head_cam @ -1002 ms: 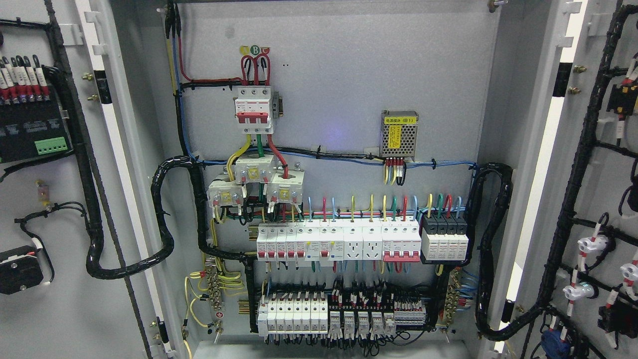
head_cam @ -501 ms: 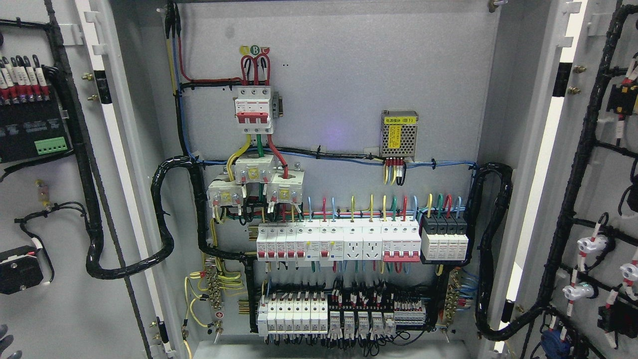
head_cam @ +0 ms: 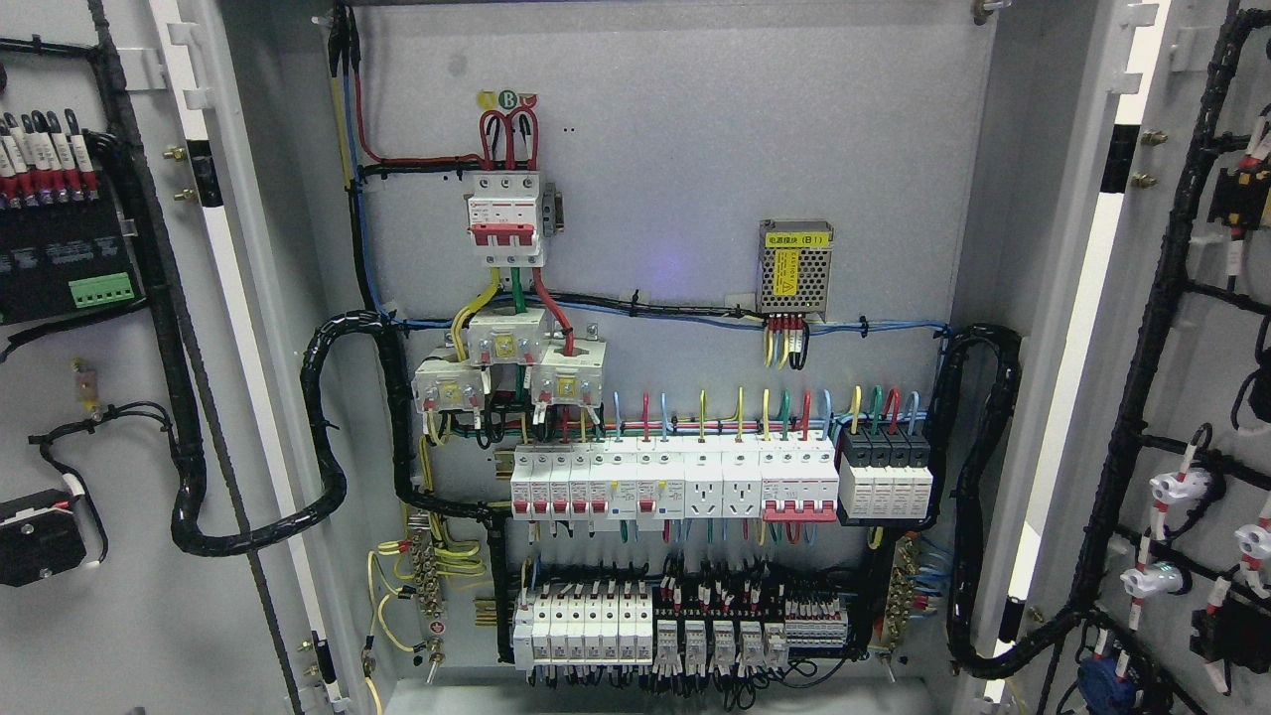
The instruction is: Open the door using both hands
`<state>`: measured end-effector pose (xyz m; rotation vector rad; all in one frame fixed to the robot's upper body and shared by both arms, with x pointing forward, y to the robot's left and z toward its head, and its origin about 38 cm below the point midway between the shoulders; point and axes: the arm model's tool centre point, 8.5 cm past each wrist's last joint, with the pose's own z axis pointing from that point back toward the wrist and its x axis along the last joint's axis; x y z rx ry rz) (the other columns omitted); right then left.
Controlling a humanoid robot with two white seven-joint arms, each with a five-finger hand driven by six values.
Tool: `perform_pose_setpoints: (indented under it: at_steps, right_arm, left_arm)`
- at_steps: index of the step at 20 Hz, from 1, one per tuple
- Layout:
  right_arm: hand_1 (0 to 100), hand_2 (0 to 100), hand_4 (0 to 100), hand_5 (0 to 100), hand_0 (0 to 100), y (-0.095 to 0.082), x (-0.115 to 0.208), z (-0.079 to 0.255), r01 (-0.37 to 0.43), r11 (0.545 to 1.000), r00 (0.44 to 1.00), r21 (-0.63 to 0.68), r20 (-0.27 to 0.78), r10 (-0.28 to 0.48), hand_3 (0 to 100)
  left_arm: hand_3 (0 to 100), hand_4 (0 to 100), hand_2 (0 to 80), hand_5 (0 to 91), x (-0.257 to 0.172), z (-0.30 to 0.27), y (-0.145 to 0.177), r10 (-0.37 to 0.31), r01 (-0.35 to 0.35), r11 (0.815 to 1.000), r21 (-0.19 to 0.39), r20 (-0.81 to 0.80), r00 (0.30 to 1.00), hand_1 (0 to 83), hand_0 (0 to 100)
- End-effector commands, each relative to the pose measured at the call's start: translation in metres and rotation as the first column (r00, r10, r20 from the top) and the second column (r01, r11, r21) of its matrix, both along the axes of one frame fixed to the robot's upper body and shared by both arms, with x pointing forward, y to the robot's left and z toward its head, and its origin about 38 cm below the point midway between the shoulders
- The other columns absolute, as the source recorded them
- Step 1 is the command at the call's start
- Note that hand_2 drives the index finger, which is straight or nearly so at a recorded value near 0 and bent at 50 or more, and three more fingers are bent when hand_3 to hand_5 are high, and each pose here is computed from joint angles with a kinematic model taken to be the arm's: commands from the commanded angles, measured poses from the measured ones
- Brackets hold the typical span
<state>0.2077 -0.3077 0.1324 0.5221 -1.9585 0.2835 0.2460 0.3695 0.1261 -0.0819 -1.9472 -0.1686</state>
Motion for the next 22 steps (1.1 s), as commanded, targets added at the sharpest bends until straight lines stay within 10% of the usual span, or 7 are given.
perform_pose_setpoints:
  at_steps: [1, 11, 22]
  right_arm:
    - [0, 0, 0, 0, 38, 0.049, -0.034, -0.080, -0.050, 0.997, 0.968, 0.063, -0.242, 0.064, 0]
    - [0, 0, 0, 0, 38, 0.045, -0.151, -0.164, 0.038, 0.998, 0.808, 0.049, -0.589, -0.002, 0]
    - [0, 0, 0, 0, 38, 0.009, -0.296, -0.258, 0.088, 0.989, 0.417, -0.121, -0.897, -0.147, 0]
  left_arm:
    - [0, 0, 0.0, 0.0, -0.049, -0.062, -0.075, -0.076, 0.061, 0.995, -0.082, -0.193, 0.978, 0.0, 0]
    - [0, 0, 0.0, 0.0, -0.143, -0.172, -0.098, -0.022, 0.004, 0.999, -0.033, -0.560, 0.829, 0.0, 0]
    - [0, 0, 0.0, 0.0, -0.267, -0.275, -0.073, 0.068, -0.064, 0.997, 0.042, -0.872, 0.484, 0.0, 0]
